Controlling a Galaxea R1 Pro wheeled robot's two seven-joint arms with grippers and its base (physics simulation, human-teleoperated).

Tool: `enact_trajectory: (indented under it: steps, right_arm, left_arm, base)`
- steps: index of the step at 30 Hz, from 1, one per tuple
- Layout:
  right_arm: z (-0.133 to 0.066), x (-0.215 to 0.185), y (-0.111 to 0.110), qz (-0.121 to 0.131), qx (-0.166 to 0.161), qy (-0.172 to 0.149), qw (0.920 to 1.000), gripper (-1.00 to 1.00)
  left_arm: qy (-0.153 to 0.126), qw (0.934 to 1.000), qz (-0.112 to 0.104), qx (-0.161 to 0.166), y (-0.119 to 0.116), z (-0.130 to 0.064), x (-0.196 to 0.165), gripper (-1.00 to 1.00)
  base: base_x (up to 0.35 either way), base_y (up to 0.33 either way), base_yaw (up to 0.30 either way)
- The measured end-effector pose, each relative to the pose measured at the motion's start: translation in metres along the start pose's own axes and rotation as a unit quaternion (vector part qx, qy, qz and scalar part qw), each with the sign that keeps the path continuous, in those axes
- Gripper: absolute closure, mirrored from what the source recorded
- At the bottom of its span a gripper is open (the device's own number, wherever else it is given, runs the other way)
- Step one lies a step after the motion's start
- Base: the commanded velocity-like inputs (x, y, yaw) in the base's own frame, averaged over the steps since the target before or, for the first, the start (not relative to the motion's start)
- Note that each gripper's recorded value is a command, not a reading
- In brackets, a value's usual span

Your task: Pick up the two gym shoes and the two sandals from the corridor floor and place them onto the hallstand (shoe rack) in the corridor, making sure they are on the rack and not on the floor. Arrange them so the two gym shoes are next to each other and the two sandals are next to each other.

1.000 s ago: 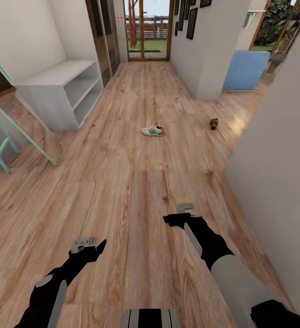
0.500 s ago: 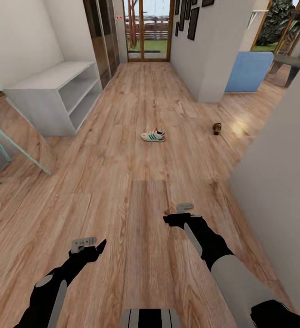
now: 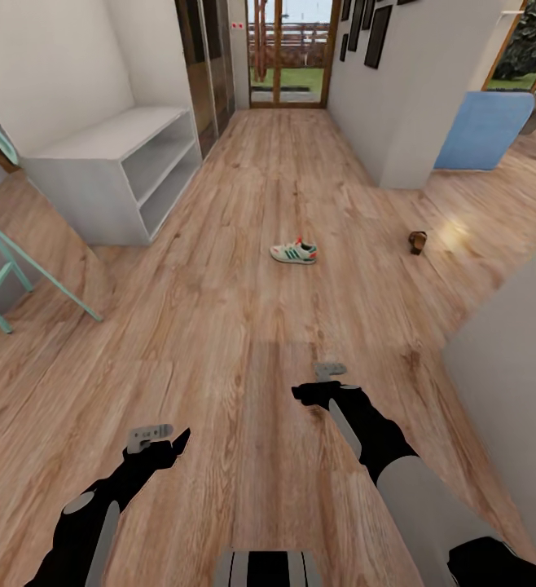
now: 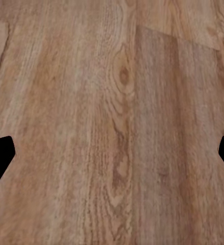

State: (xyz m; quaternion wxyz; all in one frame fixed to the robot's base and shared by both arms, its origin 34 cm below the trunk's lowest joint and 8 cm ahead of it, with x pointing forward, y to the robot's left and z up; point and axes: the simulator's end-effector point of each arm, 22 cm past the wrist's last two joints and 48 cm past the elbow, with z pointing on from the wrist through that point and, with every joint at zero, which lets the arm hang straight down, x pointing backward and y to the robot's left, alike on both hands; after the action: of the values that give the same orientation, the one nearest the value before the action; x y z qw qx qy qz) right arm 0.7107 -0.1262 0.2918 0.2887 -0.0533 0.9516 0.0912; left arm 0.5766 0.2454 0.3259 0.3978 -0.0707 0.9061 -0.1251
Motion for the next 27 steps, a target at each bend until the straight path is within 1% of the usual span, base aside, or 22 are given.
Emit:
enact_trajectory:
  steps: [18,27]
  right_arm:
    - [0.0006,0.0009,0.0,0.0,0.0,0.001,1.0,-1.0]
    - [0.0006,0.0008,-0.0001,0.0,0.0,0.001,1.0,-1.0]
  left_arm:
    - [0.001,1.0,0.0,0.0,-0.0002,0.0003,0.0007,-1.0]
    - [0.001,1.0,0.0,0.001,-0.0005,0.0004,0.0008,-1.0]
  base:
    - [0.33,0.116,0.007]
    - [0.324,0.059,0.0]
